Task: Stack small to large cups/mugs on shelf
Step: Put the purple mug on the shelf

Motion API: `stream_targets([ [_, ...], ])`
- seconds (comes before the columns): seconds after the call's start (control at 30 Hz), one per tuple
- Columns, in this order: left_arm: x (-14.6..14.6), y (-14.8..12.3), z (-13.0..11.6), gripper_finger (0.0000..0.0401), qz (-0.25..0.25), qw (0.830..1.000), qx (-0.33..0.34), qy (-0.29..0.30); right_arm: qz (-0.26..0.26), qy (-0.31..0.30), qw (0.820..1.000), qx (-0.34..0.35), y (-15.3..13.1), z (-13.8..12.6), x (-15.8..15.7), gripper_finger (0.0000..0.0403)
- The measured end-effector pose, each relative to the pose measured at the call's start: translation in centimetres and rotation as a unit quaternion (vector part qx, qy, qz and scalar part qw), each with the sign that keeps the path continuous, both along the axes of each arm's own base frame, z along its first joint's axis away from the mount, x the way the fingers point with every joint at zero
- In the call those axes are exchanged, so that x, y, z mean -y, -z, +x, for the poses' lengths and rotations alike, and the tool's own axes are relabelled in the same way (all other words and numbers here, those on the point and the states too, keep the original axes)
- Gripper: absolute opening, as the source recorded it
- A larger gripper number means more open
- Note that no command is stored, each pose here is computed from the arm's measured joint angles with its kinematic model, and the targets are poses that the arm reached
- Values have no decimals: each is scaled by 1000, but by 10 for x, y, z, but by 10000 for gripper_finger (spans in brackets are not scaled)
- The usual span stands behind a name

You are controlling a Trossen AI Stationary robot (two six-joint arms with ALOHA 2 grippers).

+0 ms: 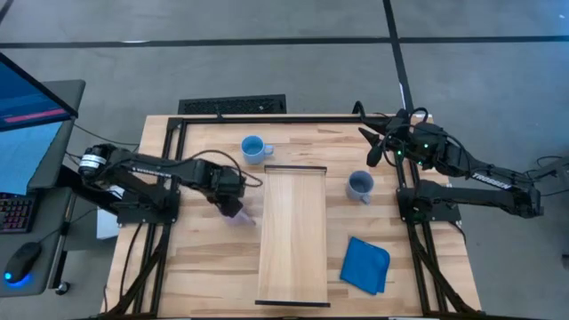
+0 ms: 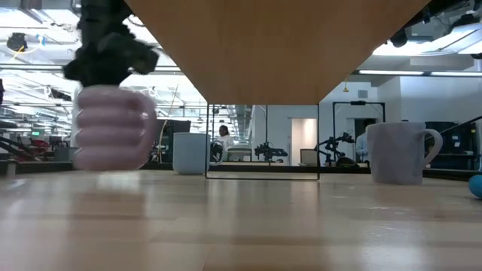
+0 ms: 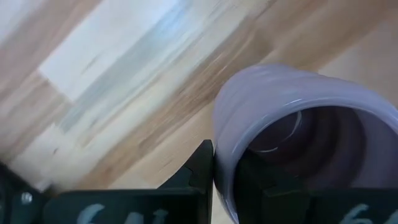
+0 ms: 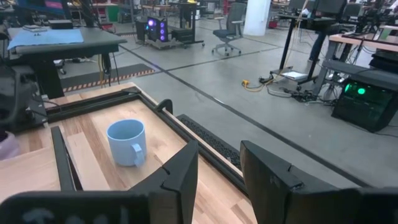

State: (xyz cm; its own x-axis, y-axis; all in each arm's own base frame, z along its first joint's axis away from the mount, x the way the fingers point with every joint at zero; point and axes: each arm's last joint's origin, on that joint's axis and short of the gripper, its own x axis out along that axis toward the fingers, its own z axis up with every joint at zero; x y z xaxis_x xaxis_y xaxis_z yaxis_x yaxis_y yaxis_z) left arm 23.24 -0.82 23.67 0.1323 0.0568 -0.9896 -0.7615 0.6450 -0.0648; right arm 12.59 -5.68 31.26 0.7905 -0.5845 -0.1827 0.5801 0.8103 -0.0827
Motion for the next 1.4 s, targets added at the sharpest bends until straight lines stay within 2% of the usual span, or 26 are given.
stream_targets([
  [0.2,-10,-41,6,19,5,999,20,25,4,0,1000,-9,2,3,1,143],
  [0.37,-18,-77,-9,19,21,999,-35,9,9,0,1000,-24,6,9,3,143],
  [0.47,-21,-98,-17,18,24,999,-45,-4,14,0,999,-35,9,13,5,143],
  [0.63,-25,-128,-16,18,1,1000,13,-4,21,1,999,-45,13,21,8,143],
  [0.83,-26,-155,-19,18,-17,998,66,-10,9,-1,1000,-25,10,25,10,143],
  [1.0,-27,-161,-12,18,-20,993,110,-32,-18,-4,1000,-11,4,26,10,143],
  [1.13,-27,-158,11,18,-30,988,154,-5,-21,-4,1000,-6,3,26,10,143],
  [1.3,-29,-144,30,18,-46,990,133,9,-20,-4,1000,-7,4,26,10,143],
  [1.4,-32,-137,42,18,-37,992,119,12,-20,-4,1000,-7,4,26,10,143],
])
